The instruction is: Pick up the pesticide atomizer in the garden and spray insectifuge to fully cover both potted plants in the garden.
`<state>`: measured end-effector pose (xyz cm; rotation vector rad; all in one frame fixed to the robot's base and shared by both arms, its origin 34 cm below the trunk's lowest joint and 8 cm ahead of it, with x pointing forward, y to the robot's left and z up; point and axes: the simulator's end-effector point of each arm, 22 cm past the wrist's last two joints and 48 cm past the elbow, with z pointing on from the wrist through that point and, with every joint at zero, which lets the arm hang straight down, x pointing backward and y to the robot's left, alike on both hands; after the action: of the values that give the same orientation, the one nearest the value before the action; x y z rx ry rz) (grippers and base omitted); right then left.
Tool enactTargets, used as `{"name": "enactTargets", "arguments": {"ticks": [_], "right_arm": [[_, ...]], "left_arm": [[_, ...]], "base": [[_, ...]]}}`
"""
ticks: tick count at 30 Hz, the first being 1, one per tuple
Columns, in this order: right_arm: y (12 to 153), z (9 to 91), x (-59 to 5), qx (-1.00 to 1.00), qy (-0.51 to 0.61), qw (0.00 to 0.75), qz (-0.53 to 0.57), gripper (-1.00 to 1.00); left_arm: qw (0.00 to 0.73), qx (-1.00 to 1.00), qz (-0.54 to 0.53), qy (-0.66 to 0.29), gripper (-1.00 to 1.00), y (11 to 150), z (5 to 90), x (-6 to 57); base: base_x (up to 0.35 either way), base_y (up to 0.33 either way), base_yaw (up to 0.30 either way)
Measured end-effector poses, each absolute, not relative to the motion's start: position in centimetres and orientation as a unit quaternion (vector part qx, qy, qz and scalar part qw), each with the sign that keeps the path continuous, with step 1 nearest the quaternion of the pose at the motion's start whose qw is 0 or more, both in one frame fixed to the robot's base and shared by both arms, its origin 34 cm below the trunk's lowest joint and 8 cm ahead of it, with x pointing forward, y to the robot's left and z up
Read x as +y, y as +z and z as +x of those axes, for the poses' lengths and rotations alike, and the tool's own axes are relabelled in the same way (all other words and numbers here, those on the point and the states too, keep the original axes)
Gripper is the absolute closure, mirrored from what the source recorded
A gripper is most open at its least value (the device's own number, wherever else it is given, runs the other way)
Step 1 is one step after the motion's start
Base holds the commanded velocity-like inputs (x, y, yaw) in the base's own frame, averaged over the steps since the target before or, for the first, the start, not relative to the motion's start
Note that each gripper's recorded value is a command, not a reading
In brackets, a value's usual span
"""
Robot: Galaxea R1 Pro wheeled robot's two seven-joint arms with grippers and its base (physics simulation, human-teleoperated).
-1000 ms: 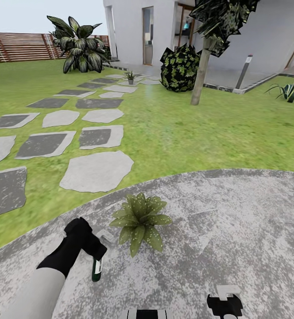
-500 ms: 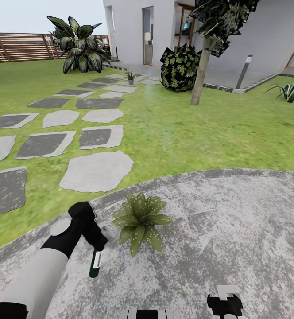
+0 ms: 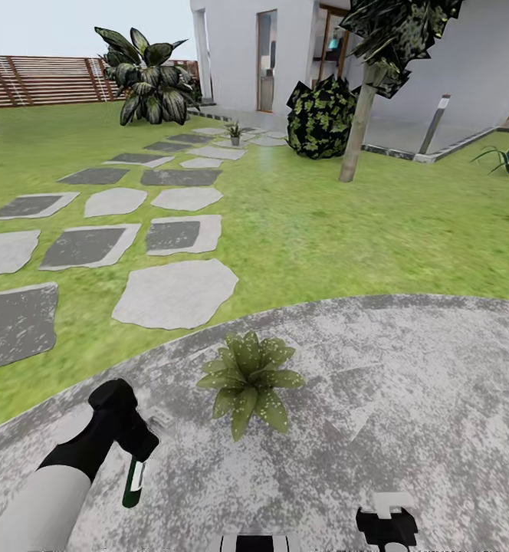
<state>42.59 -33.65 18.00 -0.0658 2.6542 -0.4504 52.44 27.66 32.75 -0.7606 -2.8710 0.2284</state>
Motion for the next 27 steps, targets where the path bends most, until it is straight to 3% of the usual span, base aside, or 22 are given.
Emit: {"name": "enactTargets", "arguments": {"ticks": [10,18,27], "right_arm": [[18.7,44.6,-34.3,0.956,-0.161,0.242,-0.045,-1.0],[22.2,53.3,-27.9,0.928,-0.007,0.323,-0.189,-1.0],[29.4,56.6,-20.6,0.86,0.179,0.357,-0.317,-1.0]], "left_arm": [[0.009,-0.948,-0.306,0.088,1.0,32.7,55.2,27.0],[-0.044,-0.905,-0.404,0.123,1.0,31.7,55.8,24.5],[-0.103,-0.861,-0.469,0.169,1.0,32.2,56.5,20.4]], "base": [[-0.327,0.0,0.014],[-0.318,0.0,0.0],[-0.041,0.0,0.0]]}}
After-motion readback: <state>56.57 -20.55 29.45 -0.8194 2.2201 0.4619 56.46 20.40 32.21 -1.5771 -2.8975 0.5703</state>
